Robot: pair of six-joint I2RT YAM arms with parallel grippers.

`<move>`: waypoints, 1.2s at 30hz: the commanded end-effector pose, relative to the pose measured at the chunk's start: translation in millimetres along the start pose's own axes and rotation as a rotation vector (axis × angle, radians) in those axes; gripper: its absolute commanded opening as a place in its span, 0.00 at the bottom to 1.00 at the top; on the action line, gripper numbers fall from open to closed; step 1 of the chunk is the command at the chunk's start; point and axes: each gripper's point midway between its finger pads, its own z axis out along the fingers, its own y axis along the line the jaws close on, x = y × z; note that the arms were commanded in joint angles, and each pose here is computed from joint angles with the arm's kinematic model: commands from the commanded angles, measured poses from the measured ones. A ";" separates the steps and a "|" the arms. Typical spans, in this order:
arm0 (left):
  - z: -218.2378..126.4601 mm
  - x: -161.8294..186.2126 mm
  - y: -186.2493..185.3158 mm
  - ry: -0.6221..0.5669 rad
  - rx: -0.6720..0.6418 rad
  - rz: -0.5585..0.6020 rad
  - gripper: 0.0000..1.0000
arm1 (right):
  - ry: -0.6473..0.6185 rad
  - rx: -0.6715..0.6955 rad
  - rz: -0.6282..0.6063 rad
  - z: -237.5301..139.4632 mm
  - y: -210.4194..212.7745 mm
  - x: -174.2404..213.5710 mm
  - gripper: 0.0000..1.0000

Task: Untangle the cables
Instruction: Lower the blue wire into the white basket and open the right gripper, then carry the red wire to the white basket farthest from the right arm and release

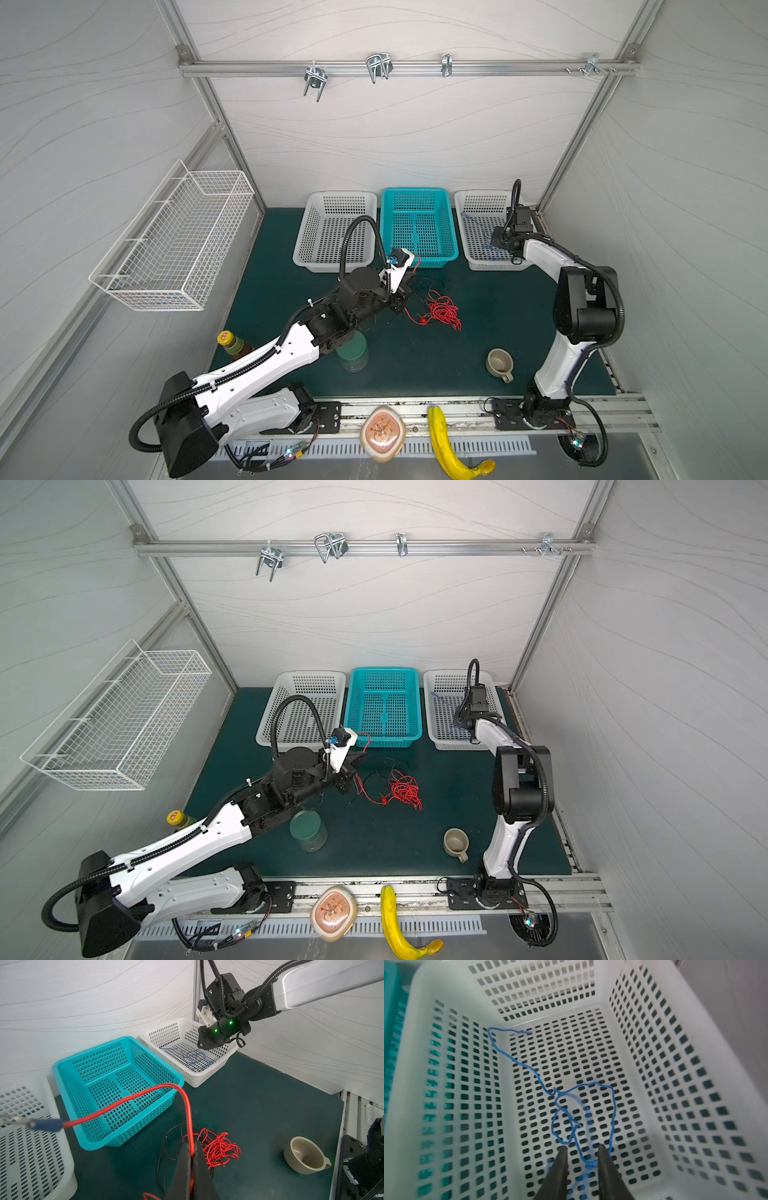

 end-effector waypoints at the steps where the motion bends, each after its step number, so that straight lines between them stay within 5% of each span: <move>1: -7.7 -27.2 -2.7 -0.072 0.008 0.012 0.00 | -0.013 -0.068 -0.012 -13.7 11.5 -5.0 0.38; 5: -7.7 -36.9 3.1 -0.088 -0.028 0.027 0.00 | -0.046 -0.086 -0.042 -31.8 15.9 -9.2 0.48; 16: -1.0 -71.4 12.8 -0.091 -0.095 0.046 0.00 | -0.175 -0.305 -0.169 -98.7 75.8 4.7 0.50; 27: -18.6 -123.4 24.4 -0.139 -0.171 0.090 0.00 | -0.154 -0.489 -0.261 -136.8 127.5 52.6 0.51; 36: -26.9 -160.4 64.8 -0.158 -0.398 0.186 0.00 | -0.101 -0.516 -0.272 -138.0 137.6 80.2 0.51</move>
